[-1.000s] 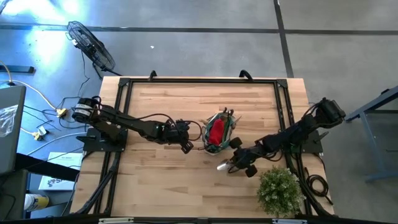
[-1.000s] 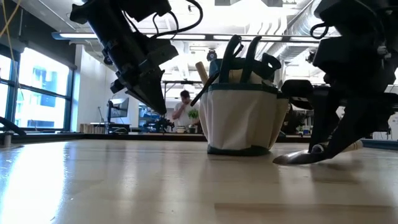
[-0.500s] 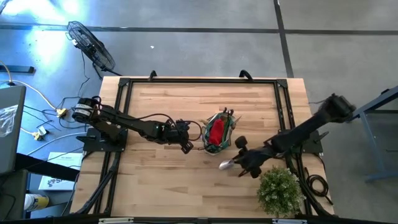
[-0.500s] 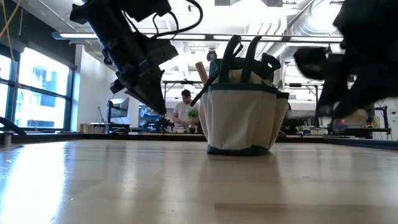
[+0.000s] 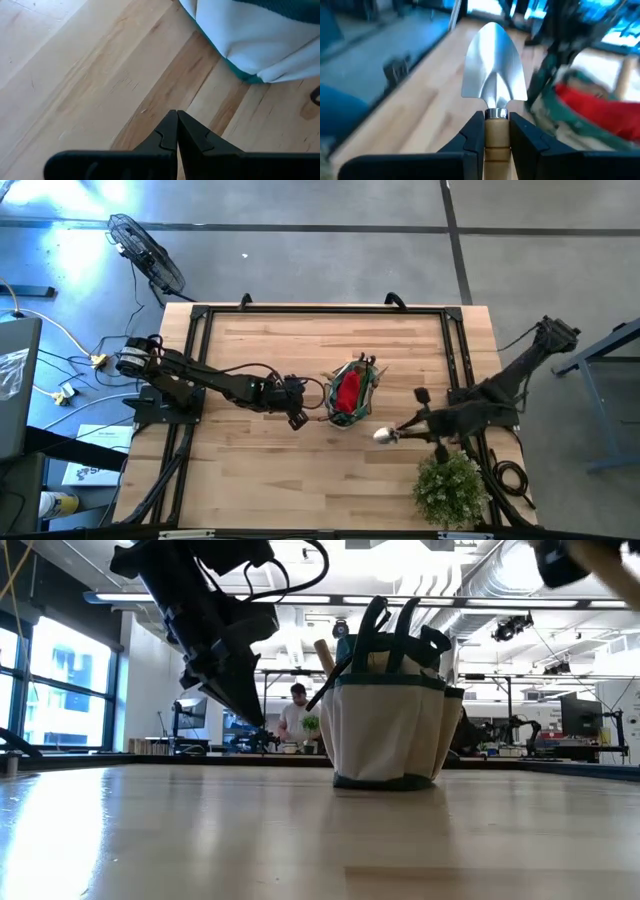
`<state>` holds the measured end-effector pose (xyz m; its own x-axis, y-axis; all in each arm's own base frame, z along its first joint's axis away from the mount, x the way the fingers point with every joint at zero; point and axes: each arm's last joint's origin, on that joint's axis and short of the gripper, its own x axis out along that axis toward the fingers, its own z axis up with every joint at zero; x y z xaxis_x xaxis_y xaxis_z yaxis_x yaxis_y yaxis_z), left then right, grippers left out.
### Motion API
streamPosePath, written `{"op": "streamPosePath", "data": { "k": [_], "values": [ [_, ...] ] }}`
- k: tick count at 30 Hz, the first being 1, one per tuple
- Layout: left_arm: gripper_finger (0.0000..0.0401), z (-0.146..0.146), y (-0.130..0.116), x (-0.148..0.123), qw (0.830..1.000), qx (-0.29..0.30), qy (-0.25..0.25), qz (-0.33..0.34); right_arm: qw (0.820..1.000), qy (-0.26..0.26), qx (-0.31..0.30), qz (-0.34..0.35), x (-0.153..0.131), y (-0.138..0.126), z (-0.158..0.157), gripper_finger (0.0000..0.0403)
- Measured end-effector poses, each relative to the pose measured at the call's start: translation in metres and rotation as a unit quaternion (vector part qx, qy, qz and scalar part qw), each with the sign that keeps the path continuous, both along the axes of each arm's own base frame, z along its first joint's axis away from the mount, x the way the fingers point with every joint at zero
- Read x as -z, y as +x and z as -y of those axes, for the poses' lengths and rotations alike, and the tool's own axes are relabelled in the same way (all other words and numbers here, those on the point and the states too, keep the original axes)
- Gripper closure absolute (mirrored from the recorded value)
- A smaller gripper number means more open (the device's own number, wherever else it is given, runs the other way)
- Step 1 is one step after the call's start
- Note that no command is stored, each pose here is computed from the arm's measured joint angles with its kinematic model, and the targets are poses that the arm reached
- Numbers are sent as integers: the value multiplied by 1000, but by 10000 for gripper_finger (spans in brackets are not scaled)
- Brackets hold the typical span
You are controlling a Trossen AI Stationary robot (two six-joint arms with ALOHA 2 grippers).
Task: Pick & Place Garden tools in Gardening bag
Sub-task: Put the brown trowel into the green gardening bag
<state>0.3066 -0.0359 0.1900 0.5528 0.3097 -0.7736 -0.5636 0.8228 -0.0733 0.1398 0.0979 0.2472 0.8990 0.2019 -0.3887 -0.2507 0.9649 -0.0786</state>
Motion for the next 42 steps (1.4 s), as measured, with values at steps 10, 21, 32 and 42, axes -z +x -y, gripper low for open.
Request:
{"op": "streamPosePath", "data": {
  "k": [10, 21, 32, 42],
  "values": [
    [401, 13, -6, -2, 1000, 25, 3, -12, 991, 56, 17, 117, -27, -20, -15, 350],
    [401, 28, -23, -18, 998, 57, 6, -19, 965, 75, 107, 228, -5, -49, -32, 350],
    [401, 28, -21, -18, 997, 80, 6, -19, 928, 127, 85, 340, 38, -41, -17, 350],
    [401, 44, -12, -31, 991, 104, -22, 75, 926, 121, 63, 351, 47, -8, -20, 350]
  ]
}}
